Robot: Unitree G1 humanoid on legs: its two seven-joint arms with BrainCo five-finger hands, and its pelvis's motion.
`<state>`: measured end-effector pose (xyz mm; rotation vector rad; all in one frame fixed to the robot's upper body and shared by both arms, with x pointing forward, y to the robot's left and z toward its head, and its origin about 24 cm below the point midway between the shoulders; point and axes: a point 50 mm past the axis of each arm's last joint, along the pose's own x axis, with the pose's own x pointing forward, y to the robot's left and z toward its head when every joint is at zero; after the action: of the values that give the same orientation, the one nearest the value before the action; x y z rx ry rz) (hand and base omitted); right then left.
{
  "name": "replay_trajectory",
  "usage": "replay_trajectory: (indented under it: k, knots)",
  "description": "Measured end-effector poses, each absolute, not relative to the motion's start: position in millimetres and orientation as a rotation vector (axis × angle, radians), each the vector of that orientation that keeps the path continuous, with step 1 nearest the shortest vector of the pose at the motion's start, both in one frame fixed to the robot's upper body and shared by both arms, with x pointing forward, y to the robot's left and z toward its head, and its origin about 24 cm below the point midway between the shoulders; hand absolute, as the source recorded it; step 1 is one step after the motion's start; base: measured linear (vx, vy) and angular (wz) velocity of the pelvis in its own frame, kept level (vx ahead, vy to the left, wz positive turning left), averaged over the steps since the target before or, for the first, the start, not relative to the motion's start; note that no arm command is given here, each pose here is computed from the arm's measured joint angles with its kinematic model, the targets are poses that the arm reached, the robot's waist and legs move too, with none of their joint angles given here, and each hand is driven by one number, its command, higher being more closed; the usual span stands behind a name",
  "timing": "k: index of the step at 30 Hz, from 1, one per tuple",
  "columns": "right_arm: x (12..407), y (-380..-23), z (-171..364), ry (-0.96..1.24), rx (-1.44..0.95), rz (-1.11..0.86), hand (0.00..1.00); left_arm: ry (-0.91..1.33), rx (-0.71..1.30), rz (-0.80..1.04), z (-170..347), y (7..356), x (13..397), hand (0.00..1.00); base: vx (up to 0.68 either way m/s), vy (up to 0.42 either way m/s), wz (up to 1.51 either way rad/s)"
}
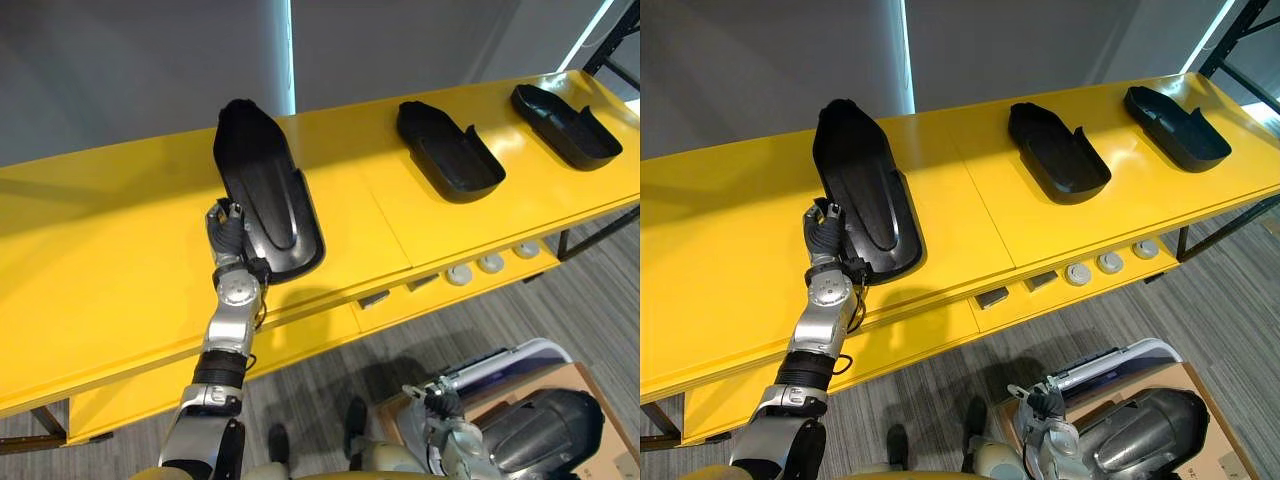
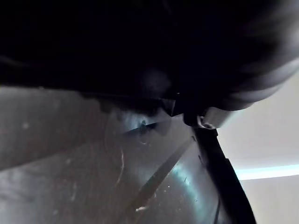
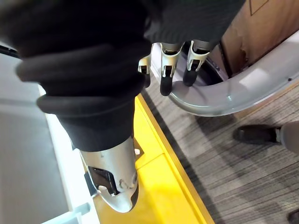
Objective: Walk over and take plastic housings, then place them on the shelf
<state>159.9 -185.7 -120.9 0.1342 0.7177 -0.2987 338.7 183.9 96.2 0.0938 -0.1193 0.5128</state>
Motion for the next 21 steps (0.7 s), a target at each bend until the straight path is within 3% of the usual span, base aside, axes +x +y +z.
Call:
replay_trajectory:
  k: [21]
  knots:
    - [165,-187,-116,0.681,0.128,-0.292,0.00,-0.175,0.059,0.565,124,177,354,0.00,0.01,0.028,-0.03]
